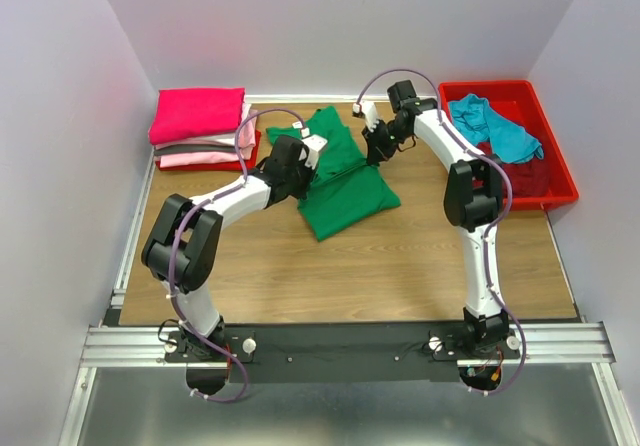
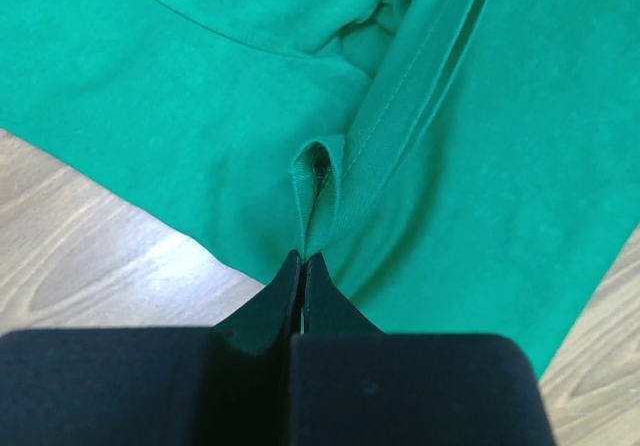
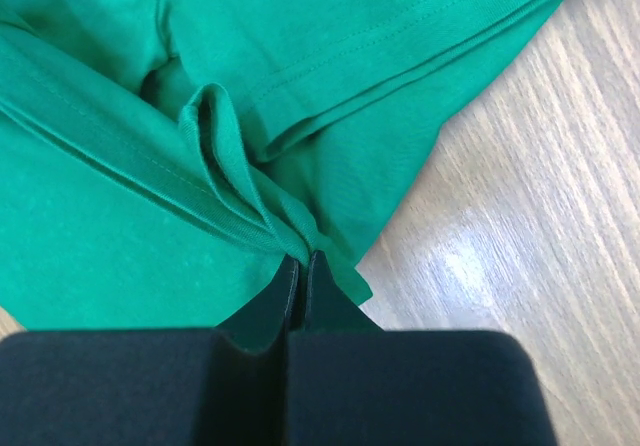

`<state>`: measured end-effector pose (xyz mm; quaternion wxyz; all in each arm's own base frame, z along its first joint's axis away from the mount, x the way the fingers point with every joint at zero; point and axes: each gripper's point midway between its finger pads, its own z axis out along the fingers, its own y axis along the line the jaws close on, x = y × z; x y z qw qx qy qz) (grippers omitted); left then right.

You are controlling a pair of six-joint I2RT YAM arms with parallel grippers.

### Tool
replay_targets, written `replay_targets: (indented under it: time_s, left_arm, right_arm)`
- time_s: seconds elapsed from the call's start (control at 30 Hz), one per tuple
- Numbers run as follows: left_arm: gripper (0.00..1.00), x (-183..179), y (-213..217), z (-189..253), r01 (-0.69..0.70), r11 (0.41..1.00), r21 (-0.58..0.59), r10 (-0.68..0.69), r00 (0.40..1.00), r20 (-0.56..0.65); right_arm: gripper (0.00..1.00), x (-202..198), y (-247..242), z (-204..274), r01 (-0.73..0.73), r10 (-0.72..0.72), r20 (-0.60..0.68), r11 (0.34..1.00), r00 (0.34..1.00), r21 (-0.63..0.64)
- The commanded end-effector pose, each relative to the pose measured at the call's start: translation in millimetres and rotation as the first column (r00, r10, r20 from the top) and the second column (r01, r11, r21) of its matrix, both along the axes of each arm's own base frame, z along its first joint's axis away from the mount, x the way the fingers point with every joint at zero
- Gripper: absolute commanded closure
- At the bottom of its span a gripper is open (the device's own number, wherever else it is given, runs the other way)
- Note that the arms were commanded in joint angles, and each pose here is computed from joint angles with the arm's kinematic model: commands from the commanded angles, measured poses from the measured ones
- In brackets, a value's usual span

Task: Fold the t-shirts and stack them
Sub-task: Fold the tshirt

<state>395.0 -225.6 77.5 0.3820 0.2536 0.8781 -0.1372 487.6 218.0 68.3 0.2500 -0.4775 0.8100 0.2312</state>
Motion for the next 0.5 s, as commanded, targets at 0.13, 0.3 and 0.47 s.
replay_targets:
  time_s: [0.13,0.3,0.47]
  left_arm:
    - [1.0,17,7,9,-0.007,1.0,0.012,0.006,0.999,0.044]
    - [1.0,27,12,15,-0.028,0.999,0.019,0.026,0.997,0.079]
    - [1.0,37,12,14,-0.026,0.999,0.023,0.024,0.996,0.083]
  right_arm:
    - [1.0,9,10,-1,0.027,-0.027,0.006,0.999,1.0,0.027]
    - [0.99,17,16,11,0.038,-0.04,0.041,0.998,0.998,0.048]
    - [1.0,21,19,4,0.057,-0.058,0.032,0.998,0.998,0.042]
